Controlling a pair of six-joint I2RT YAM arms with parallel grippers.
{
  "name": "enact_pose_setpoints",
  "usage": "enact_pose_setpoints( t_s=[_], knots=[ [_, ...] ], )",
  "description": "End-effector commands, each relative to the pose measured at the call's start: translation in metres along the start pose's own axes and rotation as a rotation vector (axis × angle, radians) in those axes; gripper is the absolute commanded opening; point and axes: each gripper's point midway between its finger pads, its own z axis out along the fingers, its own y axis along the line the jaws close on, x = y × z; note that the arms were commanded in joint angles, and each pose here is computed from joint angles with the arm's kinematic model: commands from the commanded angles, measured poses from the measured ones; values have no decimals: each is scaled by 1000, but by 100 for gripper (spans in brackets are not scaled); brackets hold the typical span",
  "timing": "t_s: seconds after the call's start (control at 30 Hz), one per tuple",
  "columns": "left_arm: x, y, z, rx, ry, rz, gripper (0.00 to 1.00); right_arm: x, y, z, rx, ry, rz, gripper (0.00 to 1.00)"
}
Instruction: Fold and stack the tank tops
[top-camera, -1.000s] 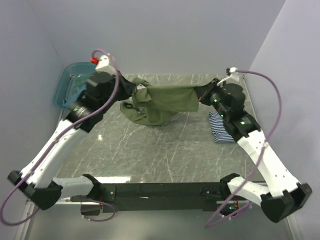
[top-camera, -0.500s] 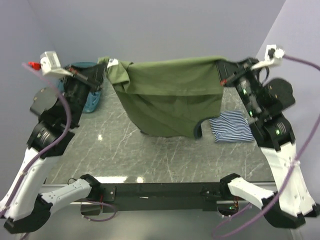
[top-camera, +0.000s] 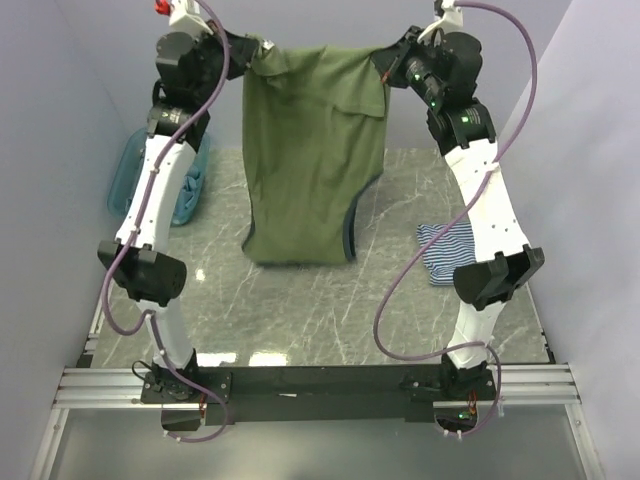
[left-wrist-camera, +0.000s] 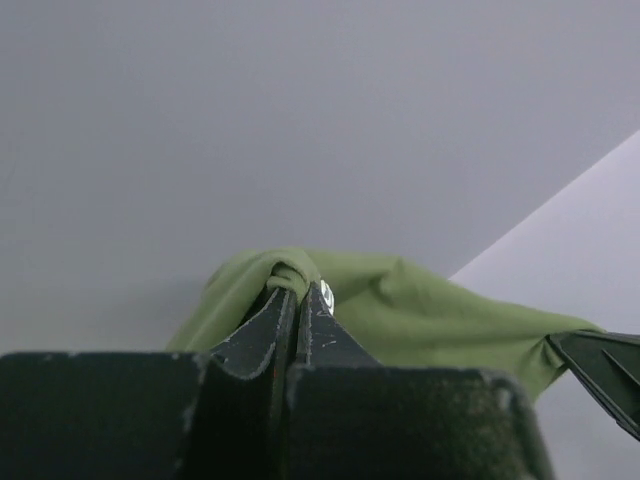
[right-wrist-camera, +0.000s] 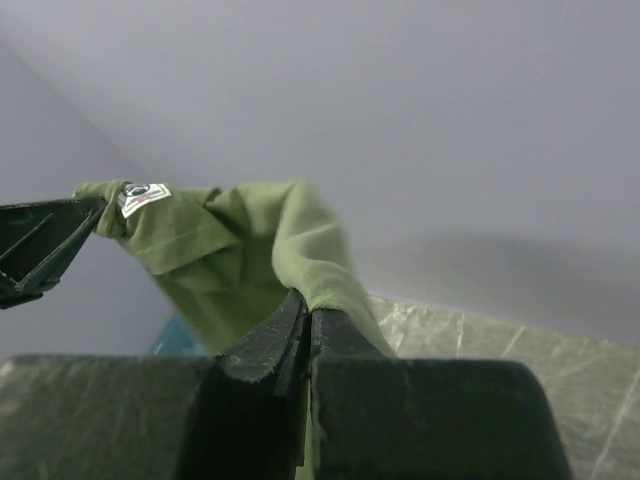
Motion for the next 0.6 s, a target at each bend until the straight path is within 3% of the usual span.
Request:
enact_pose_setpoints(
  t_s=[0.0, 0.03, 0.07, 0.13, 0.17, 0.2, 0.23, 0.27, 0.33, 0.37, 0.4, 0.43, 0.47, 0.5, 0.53, 0.57],
  knots=[
    [-112, -99, -69, 251, -221, 77, 1, -99, 67, -59, -160, -232, -68, 0],
    [-128, -112, -90, 275, -262, 89, 1, -96, 65, -60, -157, -222, -67, 0],
    [-110, -93, -85, 231, -221, 75, 1, -101, 70, -73, -160, -232, -69, 0],
    [-116, -95, -111, 206, -240, 78, 1, -66, 48, -68, -98, -154, -52, 0],
    [-89, -70, -106, 145, -180, 52, 1, -69, 48, -86, -76, -162, -54, 0],
    [-79, -62, -111, 117, -161, 27, 1, -28, 24, -80, -17, -71, -40, 0],
    [-51, -43, -121, 69, -104, 1, 1, -24, 22, -100, 7, -61, -40, 0],
    [-36, -33, -128, 41, -80, -25, 0, 32, -9, -99, 85, 54, -12, 0],
    [-14, -23, -155, 1, -46, -100, 0, 66, -17, -129, 110, 105, 42, 0],
    [42, 16, -163, -99, 66, -150, 1, 93, -27, -138, 129, 150, 65, 0],
    [66, 28, -173, -133, 112, -205, 1, 160, -57, -152, 201, 282, 108, 0],
    [82, 29, -194, -131, 147, -234, 1, 180, -62, -168, 228, 318, 151, 0],
    [145, 67, -214, -225, 263, -291, 2, 210, -70, -181, 250, 390, 168, 0],
    [165, 71, -233, -245, 298, -349, 5, 263, -89, -203, 303, 503, 189, 1],
    [190, 81, -248, -271, 350, -380, 8, 279, -98, -217, 340, 527, 196, 16],
    [239, 109, -276, -361, 431, -421, 22, 297, -105, -227, 364, 556, 204, 29]
  ],
)
